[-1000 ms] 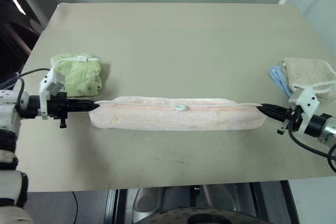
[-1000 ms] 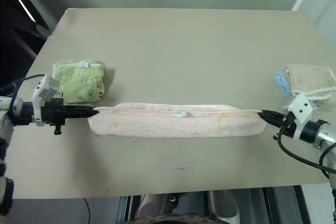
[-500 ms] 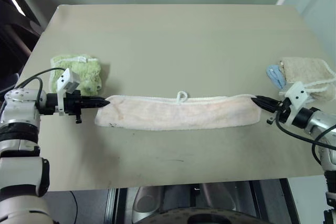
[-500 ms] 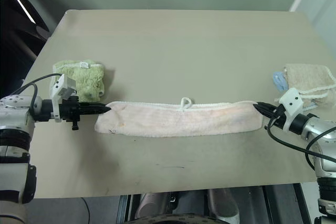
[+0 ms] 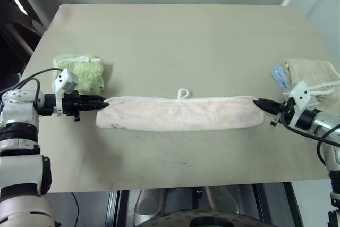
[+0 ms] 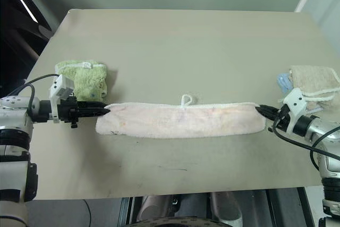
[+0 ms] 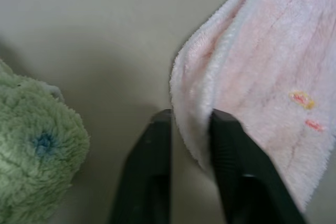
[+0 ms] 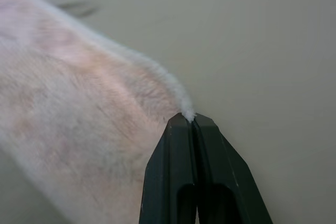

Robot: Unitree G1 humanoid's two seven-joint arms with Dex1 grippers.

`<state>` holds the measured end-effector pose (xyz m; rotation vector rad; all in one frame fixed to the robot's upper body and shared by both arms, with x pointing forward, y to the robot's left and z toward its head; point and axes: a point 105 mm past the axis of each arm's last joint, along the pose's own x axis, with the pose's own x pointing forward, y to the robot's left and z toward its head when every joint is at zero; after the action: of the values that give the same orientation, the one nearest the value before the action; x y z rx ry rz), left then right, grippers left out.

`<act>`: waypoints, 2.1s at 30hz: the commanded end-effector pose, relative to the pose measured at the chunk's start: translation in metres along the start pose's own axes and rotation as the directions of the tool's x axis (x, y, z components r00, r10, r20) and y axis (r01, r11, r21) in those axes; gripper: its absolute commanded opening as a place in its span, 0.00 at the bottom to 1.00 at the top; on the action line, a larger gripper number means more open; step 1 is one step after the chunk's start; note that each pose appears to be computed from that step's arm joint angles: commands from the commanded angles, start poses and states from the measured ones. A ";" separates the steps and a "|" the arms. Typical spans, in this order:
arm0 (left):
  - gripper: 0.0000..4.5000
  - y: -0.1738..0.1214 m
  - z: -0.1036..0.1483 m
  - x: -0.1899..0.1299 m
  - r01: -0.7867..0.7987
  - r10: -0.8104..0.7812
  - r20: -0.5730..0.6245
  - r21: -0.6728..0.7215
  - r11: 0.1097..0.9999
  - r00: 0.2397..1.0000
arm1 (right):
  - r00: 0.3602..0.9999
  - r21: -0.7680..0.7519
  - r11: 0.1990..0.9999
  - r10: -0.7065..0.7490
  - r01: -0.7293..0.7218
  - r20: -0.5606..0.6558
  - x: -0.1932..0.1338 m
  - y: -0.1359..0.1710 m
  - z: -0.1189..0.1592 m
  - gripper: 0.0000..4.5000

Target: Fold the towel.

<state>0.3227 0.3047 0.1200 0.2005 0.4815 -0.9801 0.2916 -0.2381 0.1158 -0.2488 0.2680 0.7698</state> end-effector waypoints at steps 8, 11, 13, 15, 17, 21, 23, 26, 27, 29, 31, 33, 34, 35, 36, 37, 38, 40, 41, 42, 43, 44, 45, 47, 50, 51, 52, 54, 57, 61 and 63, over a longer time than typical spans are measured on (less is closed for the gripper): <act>1.00 0.007 0.020 -0.001 -0.064 0.060 0.121 0.029 0.998 0.991 | 0.990 0.046 0.996 0.067 -0.074 0.126 -0.007 0.007 0.040 0.64; 1.00 0.015 0.033 -0.005 -0.138 0.125 0.194 0.056 0.989 0.973 | 0.989 0.075 0.997 0.024 -0.035 0.143 -0.014 0.001 0.048 0.87; 1.00 0.024 0.046 -0.008 -0.235 0.206 0.273 0.081 0.968 0.940 | 0.989 0.135 0.989 0.036 -0.056 0.141 -0.021 0.004 0.049 0.99; 1.00 0.028 0.057 -0.009 -0.281 0.241 0.350 0.068 0.957 0.905 | 0.985 0.204 0.978 0.010 -0.045 0.171 -0.025 0.002 0.052 0.99; 1.00 0.028 0.068 -0.006 -0.296 0.244 0.423 0.060 0.953 0.873 | 0.981 0.304 0.951 -0.005 -0.055 0.193 -0.026 0.004 0.054 0.99; 1.00 0.016 0.089 0.004 -0.211 0.171 0.515 0.020 0.977 0.840 | 0.977 0.436 0.897 -0.022 -0.076 0.214 -0.024 0.013 0.056 0.99; 1.00 -0.003 0.098 0.011 -0.085 0.064 0.532 0.015 0.996 0.844 | 0.973 0.494 0.865 -0.033 -0.086 0.227 -0.024 0.017 0.058 0.99; 1.00 -0.034 0.103 0.019 0.080 -0.085 0.511 0.032 0.996 0.855 | 0.964 0.575 0.806 -0.021 -0.140 0.264 -0.027 0.026 0.062 0.99; 1.00 -0.040 0.103 0.020 0.102 -0.106 0.504 0.035 0.994 0.857 | 0.962 0.592 0.792 -0.020 -0.152 0.273 -0.028 0.028 0.064 0.99; 1.00 -0.058 0.104 0.024 0.181 -0.184 0.475 0.053 0.982 0.860 | 0.952 0.638 0.746 -0.016 -0.193 0.306 -0.032 0.035 0.068 0.99; 1.00 -0.073 0.102 0.026 0.246 -0.250 0.440 0.068 0.967 0.862 | 0.950 0.681 0.698 -0.002 -0.222 0.311 -0.033 0.044 0.066 0.99; 1.00 -0.081 0.097 0.028 0.275 -0.285 0.402 0.083 0.958 0.870 | 0.948 0.721 0.648 0.005 -0.246 0.319 -0.033 0.051 0.064 0.99; 1.00 -0.083 0.090 0.031 0.253 -0.281 0.370 0.123 0.960 0.885 | 0.948 0.741 0.621 0.010 -0.254 0.317 -0.033 0.056 0.062 0.99; 1.00 -0.083 0.085 0.035 0.235 -0.277 0.350 0.158 0.959 0.895 | 0.952 0.754 0.607 0.015 -0.252 0.307 -0.033 0.061 0.060 0.99; 1.00 -0.084 0.081 0.037 0.227 -0.274 0.338 0.174 0.958 0.900 | 0.954 0.764 0.593 0.025 -0.254 0.298 -0.033 0.067 0.058 0.99; 1.00 -0.085 0.079 0.038 0.224 -0.275 0.336 0.184 0.957 0.901 | 0.956 0.774 0.581 0.028 -0.253 0.292 -0.034 0.072 0.056 0.99; 1.00 -0.087 0.078 0.039 0.224 -0.278 0.342 0.190 0.956 0.898 | 0.958 0.781 0.573 0.025 -0.249 0.287 -0.035 0.074 0.055 0.99; 1.00 -0.090 0.080 0.040 0.213 -0.282 0.362 0.218 0.952 0.889 | 0.962 0.779 0.584 0.013 -0.228 0.273 -0.038 0.078 0.053 0.99; 1.00 -0.092 0.081 0.042 0.198 -0.281 0.372 0.245 0.949 0.885 | 0.964 0.773 0.595 0.014 -0.221 0.265 -0.040 0.080 0.052 0.99; 1.00 -0.094 0.082 0.043 0.187 -0.280 0.379 0.264 0.946 0.882 | 0.966 0.769 0.602 0.015 -0.216 0.259 -0.041 0.082 0.051 0.99; 1.00 -0.094 0.082 0.043 0.180 -0.279 0.382 0.275 0.944 0.881 | 0.966 0.767 0.605 0.017 -0.214 0.257 -0.042 0.083 0.051 0.99; 1.00 -0.099 0.080 0.046 0.198 -0.295 0.383 0.273 0.941 0.875 | 0.967 0.776 0.591 0.030 -0.222 0.253 -0.042 0.087 0.049 0.99; 1.00 -0.103 0.077 0.048 0.212 -0.313 0.389 0.281 0.936 0.867 | 0.968 0.787 0.573 0.045 -0.228 0.247 -0.042 0.090 0.047 0.99; 1.00 -0.114 0.069 0.053 0.245 -0.349 0.379 0.296 0.923 0.857 | 0.969 0.807 0.542 0.070 -0.235 0.236 -0.042 0.097 0.044 0.99; 1.00 -0.120 0.059 0.052 0.261 -0.366 0.363 0.307 0.915 0.857 | 0.971 0.823 0.519 0.070 -0.230 0.227 -0.043 0.101 0.042 0.99; 1.00 -0.122 0.057 0.051 0.265 -0.366 0.359 0.300 0.916 0.859 | 0.974 0.828 0.515 0.072 -0.221 0.216 -0.044 0.102 0.040 0.99; 1.00 -0.122 0.055 0.051 0.269 -0.365 0.356 0.291 0.918 0.861 | 0.976 0.832 0.513 0.072 -0.212 0.204 -0.045 0.103 0.038 0.99; 1.00 -0.124 0.052 0.048 0.277 -0.370 0.342 0.291 0.916 0.864 | 0.980 0.839 0.508 0.070 -0.198 0.189 -0.046 0.103 0.035 0.99; 1.00 -0.123 0.050 0.044 0.277 -0.371 0.317 0.304 0.911 0.873 | 0.983 0.850 0.494 0.074 -0.183 0.168 -0.046 0.102 0.031 0.99; 1.00 -0.125 0.048 0.041 0.306 -0.393 0.244 0.327 0.894 0.887 | 0.989 0.852 0.502 0.086 -0.146 0.119 -0.049 0.098 0.025 0.99; 1.00 -0.127 0.049 0.041 0.322 -0.405 0.214 0.338 0.884 0.889 | 0.992 0.849 0.514 0.078 -0.123 0.096 -0.050 0.094 0.023 0.99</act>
<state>0.2539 0.1914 0.1430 0.1880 0.1201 -1.3915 0.1929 -0.1960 0.1369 0.7704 0.6130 0.6619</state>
